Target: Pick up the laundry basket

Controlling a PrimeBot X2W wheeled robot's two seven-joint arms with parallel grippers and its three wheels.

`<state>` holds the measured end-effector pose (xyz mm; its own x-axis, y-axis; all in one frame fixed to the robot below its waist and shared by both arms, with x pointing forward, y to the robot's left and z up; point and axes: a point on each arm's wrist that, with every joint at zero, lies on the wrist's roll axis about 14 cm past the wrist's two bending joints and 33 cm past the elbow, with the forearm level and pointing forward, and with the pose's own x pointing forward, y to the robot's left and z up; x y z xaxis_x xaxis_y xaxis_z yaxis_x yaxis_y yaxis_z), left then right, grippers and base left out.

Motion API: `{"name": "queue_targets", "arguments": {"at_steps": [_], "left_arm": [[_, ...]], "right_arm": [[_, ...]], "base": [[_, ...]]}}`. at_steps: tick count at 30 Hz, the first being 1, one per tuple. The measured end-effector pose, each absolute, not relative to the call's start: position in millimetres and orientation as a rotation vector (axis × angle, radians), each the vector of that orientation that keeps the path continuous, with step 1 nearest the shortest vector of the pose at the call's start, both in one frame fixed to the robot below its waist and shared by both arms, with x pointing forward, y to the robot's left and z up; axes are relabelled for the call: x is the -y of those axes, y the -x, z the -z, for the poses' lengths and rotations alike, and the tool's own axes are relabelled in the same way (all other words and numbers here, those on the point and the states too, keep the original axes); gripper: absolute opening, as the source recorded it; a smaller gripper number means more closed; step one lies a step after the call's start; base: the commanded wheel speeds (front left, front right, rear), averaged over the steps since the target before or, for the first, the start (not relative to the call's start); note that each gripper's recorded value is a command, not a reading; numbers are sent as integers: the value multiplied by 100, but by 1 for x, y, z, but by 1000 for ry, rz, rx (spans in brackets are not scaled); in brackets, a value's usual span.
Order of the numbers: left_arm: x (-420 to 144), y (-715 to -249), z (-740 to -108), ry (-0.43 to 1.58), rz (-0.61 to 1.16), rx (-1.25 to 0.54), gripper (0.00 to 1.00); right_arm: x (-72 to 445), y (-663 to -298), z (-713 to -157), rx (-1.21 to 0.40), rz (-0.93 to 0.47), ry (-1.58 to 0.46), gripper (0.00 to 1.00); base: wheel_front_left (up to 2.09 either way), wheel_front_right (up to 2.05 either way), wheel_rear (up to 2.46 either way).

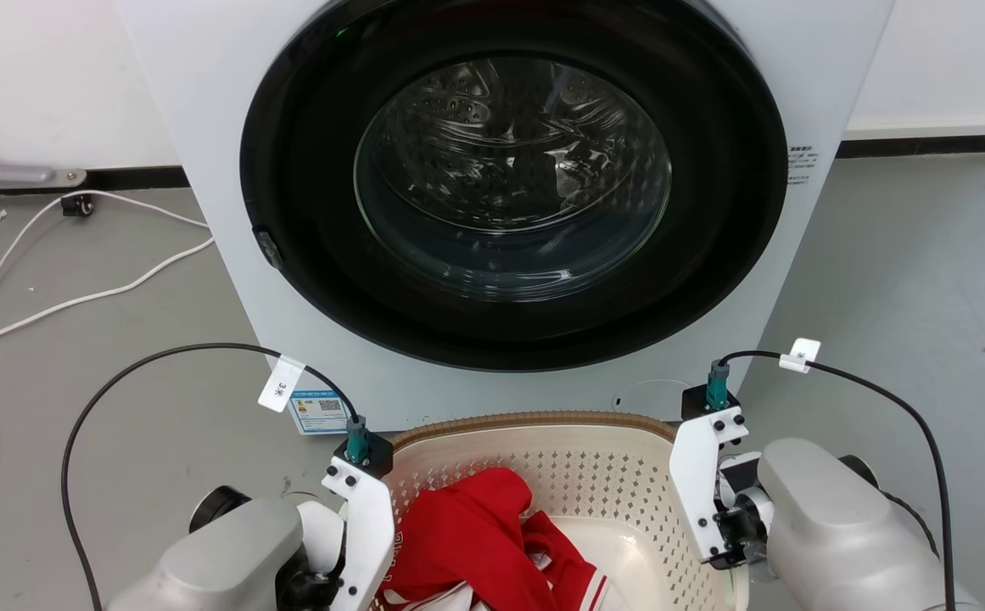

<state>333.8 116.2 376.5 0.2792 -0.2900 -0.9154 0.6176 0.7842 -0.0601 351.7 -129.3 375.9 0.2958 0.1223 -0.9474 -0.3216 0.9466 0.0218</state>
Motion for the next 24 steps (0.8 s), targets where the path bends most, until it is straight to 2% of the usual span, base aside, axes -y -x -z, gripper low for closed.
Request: {"name": "queue_targets", "arguments": {"at_steps": [24], "left_arm": [[-115,-335,-376,-346,628,-1141,0]], "right_arm": [[130,-346,-372,-1251,-295,159,0]], "base": [[0,0,0]]}}
